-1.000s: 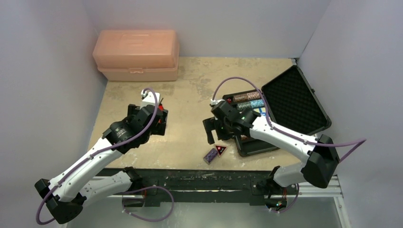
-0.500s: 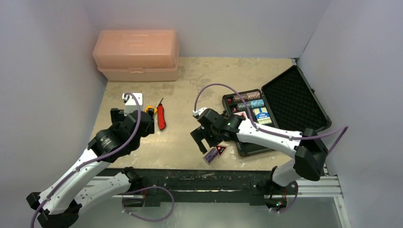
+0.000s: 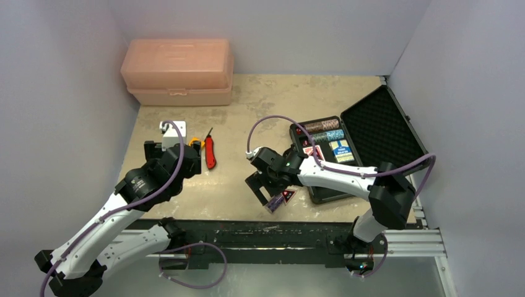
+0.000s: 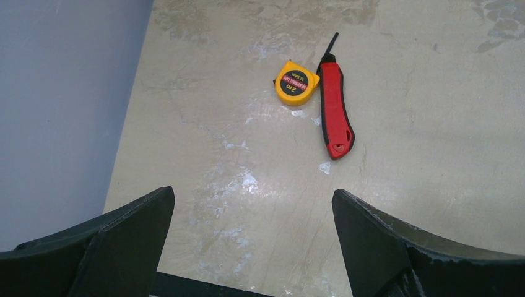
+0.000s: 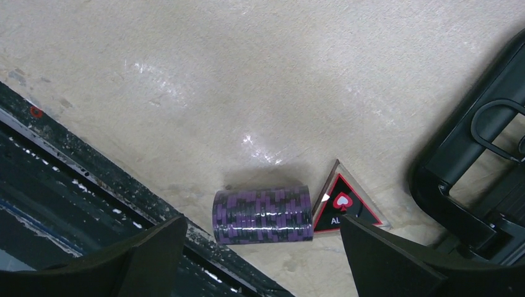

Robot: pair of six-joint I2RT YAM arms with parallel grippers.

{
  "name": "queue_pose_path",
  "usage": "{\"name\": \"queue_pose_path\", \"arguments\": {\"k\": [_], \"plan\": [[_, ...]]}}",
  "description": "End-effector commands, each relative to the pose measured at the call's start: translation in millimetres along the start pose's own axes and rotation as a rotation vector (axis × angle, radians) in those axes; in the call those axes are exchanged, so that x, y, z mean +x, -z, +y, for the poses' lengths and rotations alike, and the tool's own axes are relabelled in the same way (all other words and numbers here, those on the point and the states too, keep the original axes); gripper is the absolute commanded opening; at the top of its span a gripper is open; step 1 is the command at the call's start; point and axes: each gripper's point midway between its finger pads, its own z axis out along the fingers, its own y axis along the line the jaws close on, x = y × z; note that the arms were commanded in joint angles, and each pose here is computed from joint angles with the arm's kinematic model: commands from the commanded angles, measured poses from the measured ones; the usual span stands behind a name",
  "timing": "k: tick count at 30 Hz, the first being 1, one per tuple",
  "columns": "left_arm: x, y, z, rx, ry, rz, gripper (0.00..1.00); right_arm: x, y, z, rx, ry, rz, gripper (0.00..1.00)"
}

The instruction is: Pack up texas hold em set

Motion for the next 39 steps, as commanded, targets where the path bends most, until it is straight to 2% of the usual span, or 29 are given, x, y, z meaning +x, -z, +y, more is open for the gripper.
{"name": "queue_pose_path", "arguments": {"k": [1,18,39], "plan": [[-7.1,0.2,0.9,-0.009,0.026,-0.016,1.00,-1.2,-4.4,3.1,0.007,0.013,0.001,0.99],[-6.1,-0.5,-1.5,-0.001,0.017,-0.008,1.00,29.1,-18.9,11.3,0.023,0.039,0.115,0.97],[-5.9,-0.6,-3.9,0.011,0.015,-0.007,1.00,35.3,-23.2,3.2,0.087,0.029,0.150,0.94]]}}
